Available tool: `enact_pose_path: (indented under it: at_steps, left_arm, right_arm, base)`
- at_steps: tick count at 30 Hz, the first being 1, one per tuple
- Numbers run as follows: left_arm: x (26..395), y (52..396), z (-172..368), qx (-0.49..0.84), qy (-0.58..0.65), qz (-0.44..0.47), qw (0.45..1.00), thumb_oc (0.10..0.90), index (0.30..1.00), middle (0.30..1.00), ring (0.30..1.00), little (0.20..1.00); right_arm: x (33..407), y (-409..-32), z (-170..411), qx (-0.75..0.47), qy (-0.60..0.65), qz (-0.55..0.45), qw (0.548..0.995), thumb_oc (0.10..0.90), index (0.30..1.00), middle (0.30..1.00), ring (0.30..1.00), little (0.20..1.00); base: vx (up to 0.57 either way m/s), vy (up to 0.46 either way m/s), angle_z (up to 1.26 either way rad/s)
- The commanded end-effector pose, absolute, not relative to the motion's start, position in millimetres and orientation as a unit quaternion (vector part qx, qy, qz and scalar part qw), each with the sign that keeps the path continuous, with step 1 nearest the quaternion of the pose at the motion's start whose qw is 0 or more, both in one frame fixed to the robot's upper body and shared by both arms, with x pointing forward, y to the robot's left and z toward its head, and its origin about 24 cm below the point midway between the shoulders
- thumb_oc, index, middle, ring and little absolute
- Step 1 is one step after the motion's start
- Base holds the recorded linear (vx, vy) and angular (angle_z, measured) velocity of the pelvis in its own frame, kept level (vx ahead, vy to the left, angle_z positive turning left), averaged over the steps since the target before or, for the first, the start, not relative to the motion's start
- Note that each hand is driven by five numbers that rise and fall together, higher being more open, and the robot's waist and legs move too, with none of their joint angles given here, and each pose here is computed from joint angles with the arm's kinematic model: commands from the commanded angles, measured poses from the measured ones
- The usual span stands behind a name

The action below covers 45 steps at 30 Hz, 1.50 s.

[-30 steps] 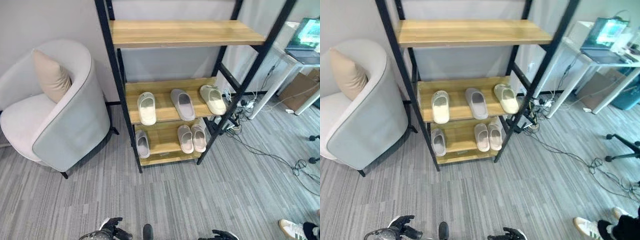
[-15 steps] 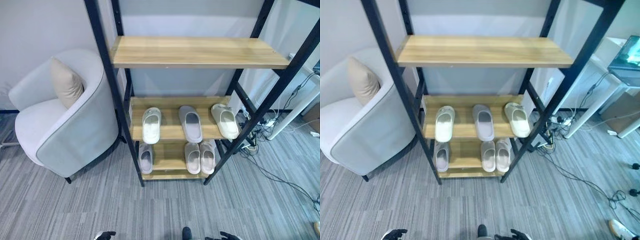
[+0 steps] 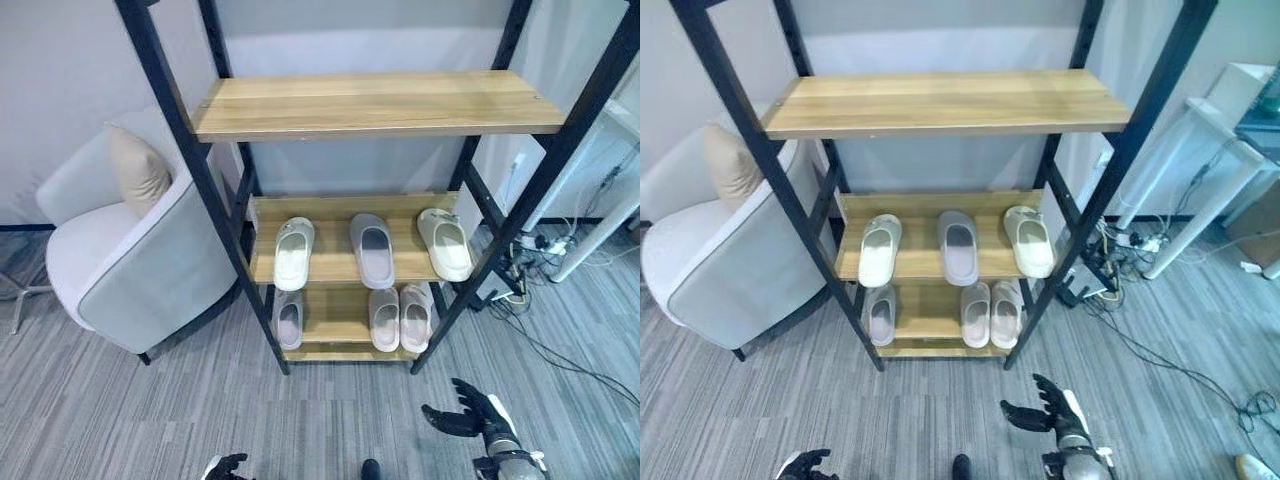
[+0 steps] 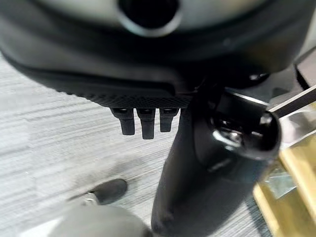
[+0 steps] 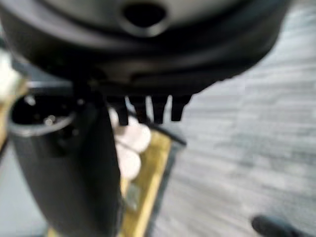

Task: Arrange the slippers neatly on the shoe rack.

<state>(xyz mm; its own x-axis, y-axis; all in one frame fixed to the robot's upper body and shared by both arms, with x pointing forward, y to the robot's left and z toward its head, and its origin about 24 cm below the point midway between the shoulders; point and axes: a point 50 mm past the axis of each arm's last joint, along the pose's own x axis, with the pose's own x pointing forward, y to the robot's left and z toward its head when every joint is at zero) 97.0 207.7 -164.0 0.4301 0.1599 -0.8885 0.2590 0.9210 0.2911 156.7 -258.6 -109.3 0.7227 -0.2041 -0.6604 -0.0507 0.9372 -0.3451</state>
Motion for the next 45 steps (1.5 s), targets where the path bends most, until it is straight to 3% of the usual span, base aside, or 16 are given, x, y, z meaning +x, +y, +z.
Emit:
enact_pose_path:
  at_steps: [1, 7, 9, 12, 13, 18, 23, 27, 29, 45]
  left_arm:
    - [101, 214, -163, 0.223, 0.527, -0.036, 0.819, 0.8, 0.9, 0.9, 0.9, 0.9]
    - [98, 209, -164, 0.232, 0.531, -0.059, 0.813, 0.8, 0.9, 0.9, 0.9, 0.9]
    - [96, 209, -165, 0.242, 0.533, -0.07, 0.808, 0.8, 0.9, 0.9, 0.9, 0.9]
    - [95, 208, -165, 0.245, 0.533, -0.078, 0.806, 0.8, 0.9, 0.9, 0.9, 0.9]
    - [94, 208, -165, 0.251, 0.532, -0.086, 0.804, 0.8, 0.9, 0.9, 0.9, 0.9]
    - [89, 204, -167, 0.251, 0.534, -0.106, 0.8, 0.8, 0.9, 0.9, 0.9, 0.9]
    - [83, 198, -169, 0.246, 0.539, -0.119, 0.797, 0.8, 0.9, 0.9, 0.9, 0.9]
    - [83, 198, -169, 0.244, 0.539, -0.116, 0.798, 0.8, 0.9, 0.9, 0.9, 0.9]
    - [79, 200, -169, 0.247, 0.541, -0.12, 0.795, 0.8, 0.9, 0.9, 0.9, 0.9]
    - [75, 206, -169, 0.241, 0.546, -0.104, 0.796, 0.8, 0.9, 0.9, 0.9, 0.9]
  right_arm:
    - [176, -246, -98, -0.118, 0.314, -0.028, 0.942, 0.8, 0.9, 0.9, 0.9, 0.9]
    - [208, -203, -75, -0.066, 0.241, 0.071, 0.966, 0.8, 0.9, 0.9, 0.9, 0.9]
    - [224, -176, -46, 0.014, 0.177, 0.143, 0.974, 0.8, 0.9, 0.9, 0.9, 0.9]
    - [236, -163, -18, 0.016, 0.121, 0.197, 0.973, 0.8, 0.9, 0.9, 0.9, 0.9]
    - [247, -152, 17, 0.032, 0.051, 0.247, 0.967, 0.8, 0.9, 0.9, 0.9, 0.9]
    - [254, -159, 93, -0.058, -0.103, 0.286, 0.951, 0.8, 0.9, 0.9, 0.9, 0.9]
    - [262, -187, 137, -0.181, -0.213, 0.174, 0.944, 0.8, 0.9, 0.9, 0.9, 0.9]
    - [269, -210, 148, -0.241, -0.232, 0.084, 0.939, 0.8, 0.9, 0.9, 0.9, 0.9]
    - [280, -242, 150, -0.26, -0.22, -0.006, 0.94, 0.8, 0.9, 0.9, 0.9, 0.9]
    - [327, -309, 172, -0.173, -0.188, -0.187, 0.949, 0.8, 0.9, 0.9, 0.9, 0.9]
  base:
    - [0.0, 0.021, 0.15]
    - [0.0, 0.017, 0.06]
    - [0.0, 0.0, 0.0]
    - [0.0, 0.009, 0.01]
    - [0.03, 0.024, 0.01]
    - [0.06, 0.031, 0.0]
    - [0.05, 0.023, -0.01]
    - [0.02, 0.011, -0.01]
    - [0.05, 0.013, 0.01]
    - [0.0, 0.002, 0.06]
